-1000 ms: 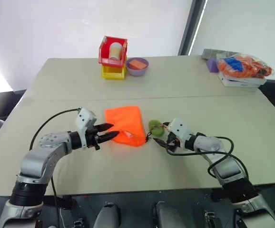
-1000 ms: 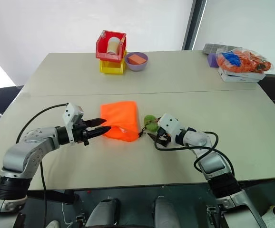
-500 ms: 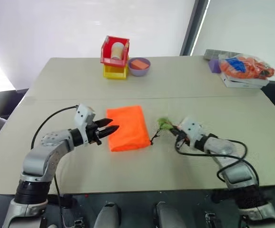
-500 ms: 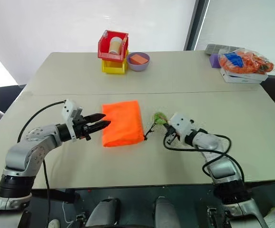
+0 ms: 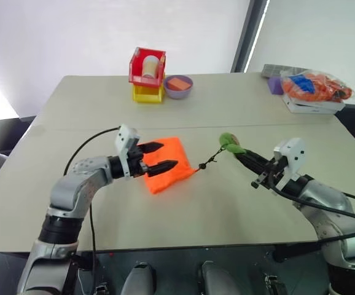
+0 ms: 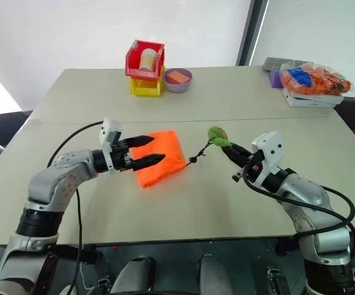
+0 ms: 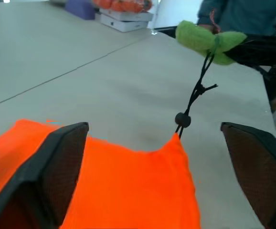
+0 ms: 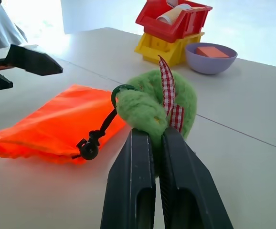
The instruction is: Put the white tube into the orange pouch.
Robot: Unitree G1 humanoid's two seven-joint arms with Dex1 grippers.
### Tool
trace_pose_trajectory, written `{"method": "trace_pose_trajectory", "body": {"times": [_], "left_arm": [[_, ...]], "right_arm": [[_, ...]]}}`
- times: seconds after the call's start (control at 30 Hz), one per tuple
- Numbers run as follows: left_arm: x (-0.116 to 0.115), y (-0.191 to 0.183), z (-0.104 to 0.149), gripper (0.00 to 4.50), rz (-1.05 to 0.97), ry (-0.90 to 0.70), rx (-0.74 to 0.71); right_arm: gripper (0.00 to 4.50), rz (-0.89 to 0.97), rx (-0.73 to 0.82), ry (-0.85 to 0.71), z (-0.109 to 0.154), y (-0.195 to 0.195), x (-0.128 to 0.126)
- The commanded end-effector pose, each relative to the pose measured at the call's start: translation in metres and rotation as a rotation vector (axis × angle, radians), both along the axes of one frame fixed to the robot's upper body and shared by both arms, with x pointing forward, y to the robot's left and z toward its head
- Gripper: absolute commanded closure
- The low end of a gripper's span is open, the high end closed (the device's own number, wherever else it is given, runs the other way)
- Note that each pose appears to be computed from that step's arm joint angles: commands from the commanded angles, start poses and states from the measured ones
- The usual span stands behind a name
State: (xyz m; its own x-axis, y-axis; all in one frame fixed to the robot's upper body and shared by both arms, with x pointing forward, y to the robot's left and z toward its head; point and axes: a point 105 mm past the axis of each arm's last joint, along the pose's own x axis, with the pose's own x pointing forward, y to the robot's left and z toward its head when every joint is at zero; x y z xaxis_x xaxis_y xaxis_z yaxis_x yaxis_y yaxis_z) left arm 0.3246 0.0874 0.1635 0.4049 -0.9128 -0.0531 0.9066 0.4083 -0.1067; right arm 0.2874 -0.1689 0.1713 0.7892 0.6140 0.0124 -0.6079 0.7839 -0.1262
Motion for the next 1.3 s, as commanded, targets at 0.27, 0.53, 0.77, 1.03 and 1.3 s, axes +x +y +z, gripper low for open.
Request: {"method": "trace_pose_trajectory", "body": {"times": [0.27,0.53,0.77,1.03,1.3], "left_arm": [[0.012,-0.037,-0.013,0.06,-0.202,-0.042,0.1],[0.017,-0.039,-0.021,0.06,-0.221,-0.098,0.155],[0.019,-0.042,-0.021,0.06,-0.178,-0.166,0.162],[0.014,-0.049,-0.021,0.06,-0.148,-0.289,0.225],[0.01,-0.051,-0.016,0.06,-0.166,-0.136,0.103]], "right_arm": [[4.5,0.014,-0.09,-0.044,0.004,0.011,0.002],[4.5,-0.187,-0.183,-0.011,-0.017,-0.032,0.011],[4.5,-0.214,-0.161,0.004,-0.027,-0.039,0.01],[4.5,-0.218,-0.157,0.004,-0.031,-0.039,0.011],[4.5,-0.113,-0.081,-0.076,-0.008,-0.017,0.006]]}}
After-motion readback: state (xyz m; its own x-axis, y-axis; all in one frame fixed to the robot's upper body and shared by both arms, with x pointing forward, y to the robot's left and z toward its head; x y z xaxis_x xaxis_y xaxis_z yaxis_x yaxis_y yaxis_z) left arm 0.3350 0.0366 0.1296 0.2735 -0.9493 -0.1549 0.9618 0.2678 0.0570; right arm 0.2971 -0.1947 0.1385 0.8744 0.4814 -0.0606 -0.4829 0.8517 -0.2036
